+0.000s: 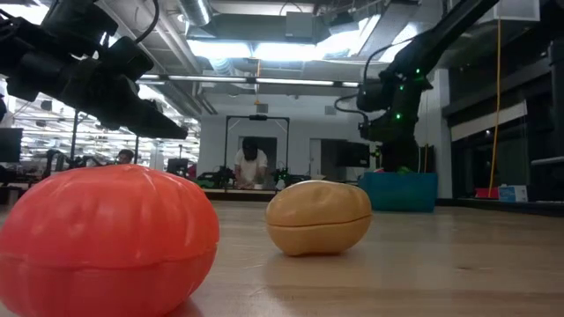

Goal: Pick and placing Produce into tupperware
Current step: Put the green peas into the blue bin, then put the pink peach into the blue bin

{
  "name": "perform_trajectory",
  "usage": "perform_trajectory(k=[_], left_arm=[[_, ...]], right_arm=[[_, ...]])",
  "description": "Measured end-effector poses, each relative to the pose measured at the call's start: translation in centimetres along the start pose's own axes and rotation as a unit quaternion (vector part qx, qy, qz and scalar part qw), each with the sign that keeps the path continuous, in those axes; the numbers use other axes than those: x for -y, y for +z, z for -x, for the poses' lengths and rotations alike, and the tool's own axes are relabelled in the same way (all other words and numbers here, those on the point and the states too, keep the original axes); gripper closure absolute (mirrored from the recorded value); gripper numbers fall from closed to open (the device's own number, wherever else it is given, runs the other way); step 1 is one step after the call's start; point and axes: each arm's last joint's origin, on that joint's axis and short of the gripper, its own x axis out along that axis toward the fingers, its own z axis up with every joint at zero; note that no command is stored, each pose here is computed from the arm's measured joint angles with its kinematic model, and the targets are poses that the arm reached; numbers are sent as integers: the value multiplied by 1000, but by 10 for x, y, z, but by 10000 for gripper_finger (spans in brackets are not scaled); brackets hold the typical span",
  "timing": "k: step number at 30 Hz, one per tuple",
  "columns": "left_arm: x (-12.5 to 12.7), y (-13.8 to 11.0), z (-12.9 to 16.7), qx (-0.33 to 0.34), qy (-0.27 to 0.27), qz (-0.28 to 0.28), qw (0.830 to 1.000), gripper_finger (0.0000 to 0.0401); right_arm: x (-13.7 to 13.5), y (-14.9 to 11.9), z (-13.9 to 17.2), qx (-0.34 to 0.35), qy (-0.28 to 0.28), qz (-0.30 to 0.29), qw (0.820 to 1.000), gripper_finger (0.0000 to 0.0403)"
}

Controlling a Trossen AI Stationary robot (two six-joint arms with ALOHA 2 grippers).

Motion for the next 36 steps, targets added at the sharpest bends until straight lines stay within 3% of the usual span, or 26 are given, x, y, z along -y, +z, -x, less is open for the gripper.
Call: perform_trajectory(k=[5,11,14,23,31,36], left_arm=[[0,0,0,0,0,-13,1000,115],[0,0,0,0,0,-14,1000,115],[0,0,0,0,0,-14,1000,115],[-1,0,0,3,24,-13,1000,115],[-2,2,1,8,34,-13,999,115],[2,6,2,6,-34,-25,999,115]], right_arm=[[2,0,-5,-5,11,-4,1000,273],[2,0,-5,-4,11,-6,1000,187],[2,0,-5,-4,11,-6,1000,162],[0,-4,13,7,10,-47,999,149],[-34,-23,91,145,12,-39,989,148],[-69,-49,118,251,39,-36,966,147]])
